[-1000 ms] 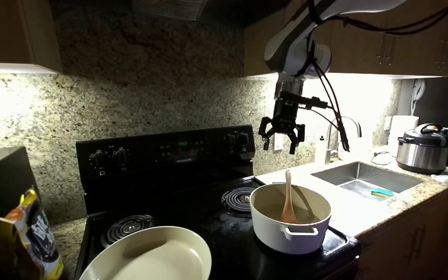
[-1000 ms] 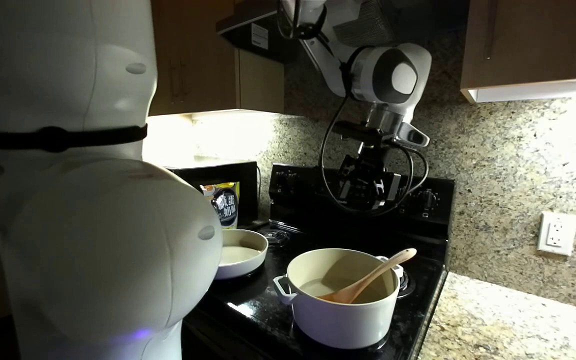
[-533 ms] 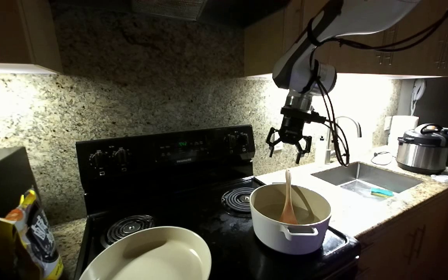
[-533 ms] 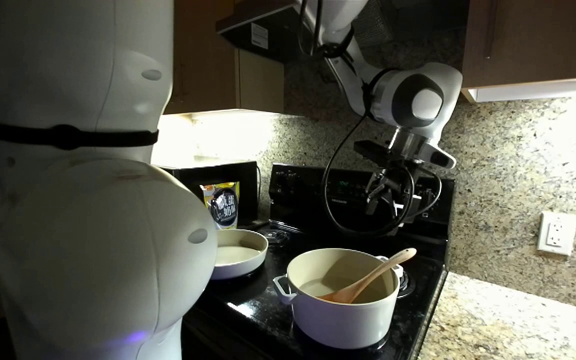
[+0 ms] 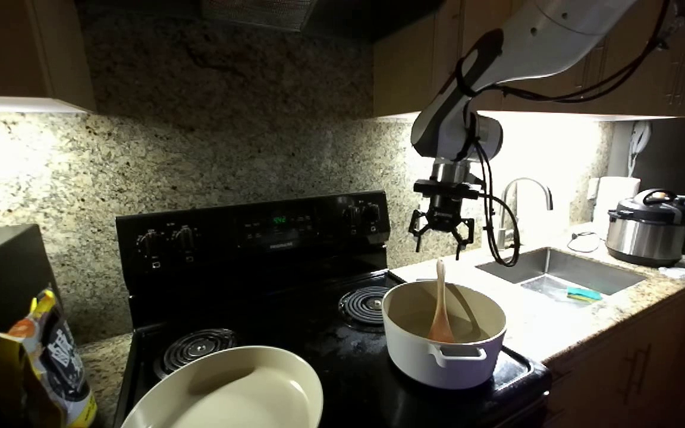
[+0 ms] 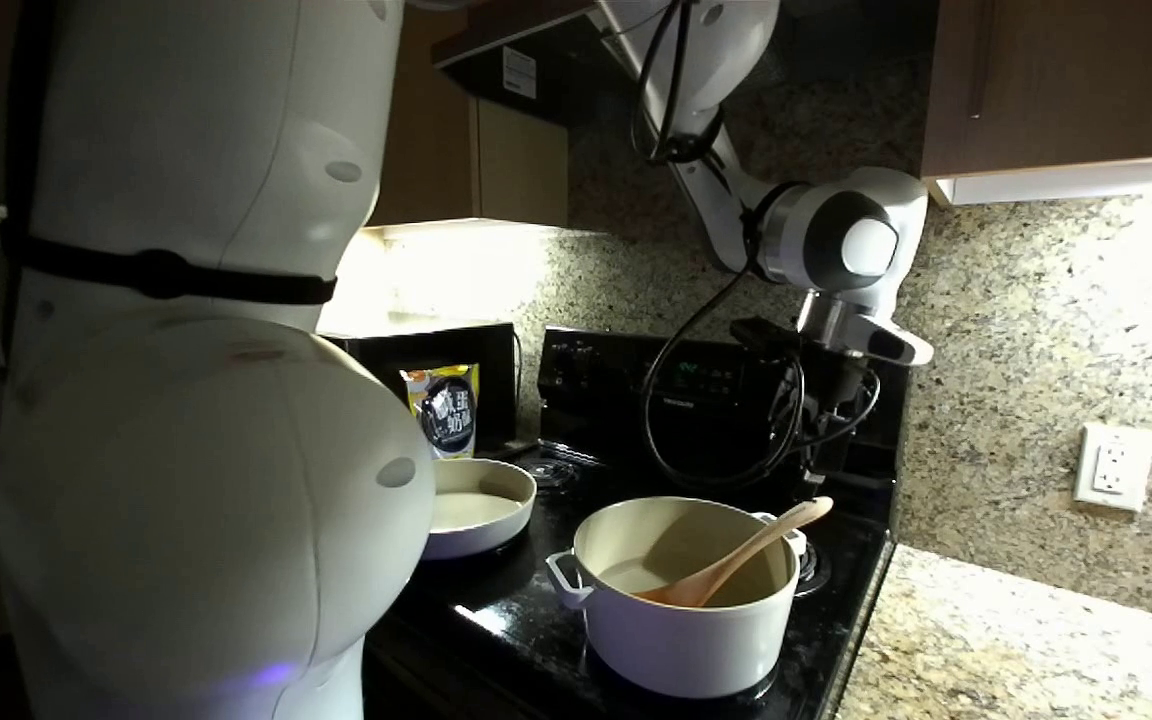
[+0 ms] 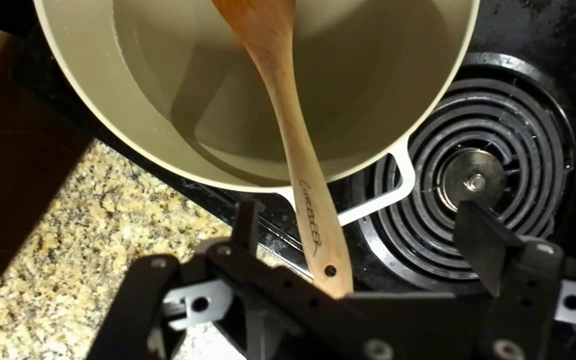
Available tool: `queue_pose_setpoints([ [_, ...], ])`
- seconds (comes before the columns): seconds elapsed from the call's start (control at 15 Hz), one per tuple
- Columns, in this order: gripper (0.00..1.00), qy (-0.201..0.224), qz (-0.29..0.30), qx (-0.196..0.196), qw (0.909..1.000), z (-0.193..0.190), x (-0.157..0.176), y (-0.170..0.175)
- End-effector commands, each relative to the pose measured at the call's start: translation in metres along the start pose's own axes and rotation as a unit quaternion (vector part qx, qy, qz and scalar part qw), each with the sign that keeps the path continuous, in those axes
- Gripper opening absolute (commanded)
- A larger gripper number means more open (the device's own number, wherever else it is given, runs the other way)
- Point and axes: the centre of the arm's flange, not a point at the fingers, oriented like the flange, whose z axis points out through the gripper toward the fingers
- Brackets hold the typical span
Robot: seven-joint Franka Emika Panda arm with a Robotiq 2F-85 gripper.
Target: Stir in the pot with the wooden spoon
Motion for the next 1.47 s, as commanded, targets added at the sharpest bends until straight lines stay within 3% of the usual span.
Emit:
queue_pose_setpoints([
  [0.0,1.0,-0.006,0.039,-0.019,0.999,0.014,0.008,-0.004],
  [0.67,0.97,-0.01,0.075,-0.048,0.9959,0.039,0.028,-0.002],
  [0.73,0.91,-0.01,0.076,-0.05,0.9958,0.04,0.03,-0.001],
  [0.8,0.72,-0.009,0.075,-0.05,0.9958,0.04,0.032,-0.001],
  [0.87,0.69,-0.009,0.073,-0.048,0.9961,0.04,0.033,-0.002],
  [1.4,0.17,-0.005,0.066,-0.04,0.997,0.035,0.034,-0.006],
])
